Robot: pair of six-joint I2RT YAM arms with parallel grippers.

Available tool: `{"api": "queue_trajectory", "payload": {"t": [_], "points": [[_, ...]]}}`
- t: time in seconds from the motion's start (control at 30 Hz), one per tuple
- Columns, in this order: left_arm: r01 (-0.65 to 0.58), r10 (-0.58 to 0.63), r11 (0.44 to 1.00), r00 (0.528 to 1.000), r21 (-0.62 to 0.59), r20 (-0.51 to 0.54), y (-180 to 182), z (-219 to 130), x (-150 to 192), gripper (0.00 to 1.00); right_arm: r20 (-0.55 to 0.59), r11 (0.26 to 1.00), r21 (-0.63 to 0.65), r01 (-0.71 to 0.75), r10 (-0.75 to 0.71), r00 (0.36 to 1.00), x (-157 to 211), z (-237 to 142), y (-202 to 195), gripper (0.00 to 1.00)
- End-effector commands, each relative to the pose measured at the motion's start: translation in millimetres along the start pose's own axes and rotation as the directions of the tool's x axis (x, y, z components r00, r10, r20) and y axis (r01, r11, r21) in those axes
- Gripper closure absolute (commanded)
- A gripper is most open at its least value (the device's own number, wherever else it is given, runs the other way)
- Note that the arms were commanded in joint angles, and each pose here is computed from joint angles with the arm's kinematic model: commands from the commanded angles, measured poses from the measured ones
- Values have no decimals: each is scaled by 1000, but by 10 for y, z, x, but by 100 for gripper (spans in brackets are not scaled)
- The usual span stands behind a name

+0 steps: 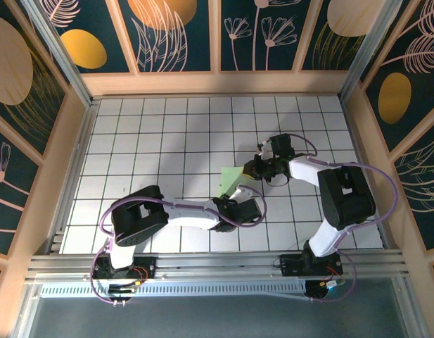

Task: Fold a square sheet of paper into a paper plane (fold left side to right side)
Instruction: Fold the wing for the fifth time at the center of the table.

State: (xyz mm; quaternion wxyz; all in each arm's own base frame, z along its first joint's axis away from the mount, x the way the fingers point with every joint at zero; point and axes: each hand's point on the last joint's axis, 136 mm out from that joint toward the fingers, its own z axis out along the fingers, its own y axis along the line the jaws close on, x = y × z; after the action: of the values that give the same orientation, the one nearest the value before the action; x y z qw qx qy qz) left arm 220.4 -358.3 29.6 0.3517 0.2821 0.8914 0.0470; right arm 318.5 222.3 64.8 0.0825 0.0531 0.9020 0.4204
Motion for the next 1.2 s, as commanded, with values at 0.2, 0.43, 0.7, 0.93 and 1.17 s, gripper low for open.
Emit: {"api": "queue_trajectory", "payload": {"t": [0.2,0.43,0.7,0.93,1.17], "points": [[20,-20,1000,1000,2,-5,-28,54,36,77,6,999,51,-18,18,1000,-37,17,-101,100],[32,-32,999,999,18,-14,-53,77,72,88,21,998,69,-9,8,1000,-40,-4,-135,100],[61,-59,996,997,62,-40,-56,143,93,95,69,995,101,9,-16,997,-113,-119,-154,86],[165,-164,969,986,186,-20,44,46,-89,100,262,980,196,35,-86,961,-412,-708,-266,52],[275,-266,865,960,420,-83,-17,-62,-283,100,321,968,227,106,-177,930,-407,-922,-278,43]]}}
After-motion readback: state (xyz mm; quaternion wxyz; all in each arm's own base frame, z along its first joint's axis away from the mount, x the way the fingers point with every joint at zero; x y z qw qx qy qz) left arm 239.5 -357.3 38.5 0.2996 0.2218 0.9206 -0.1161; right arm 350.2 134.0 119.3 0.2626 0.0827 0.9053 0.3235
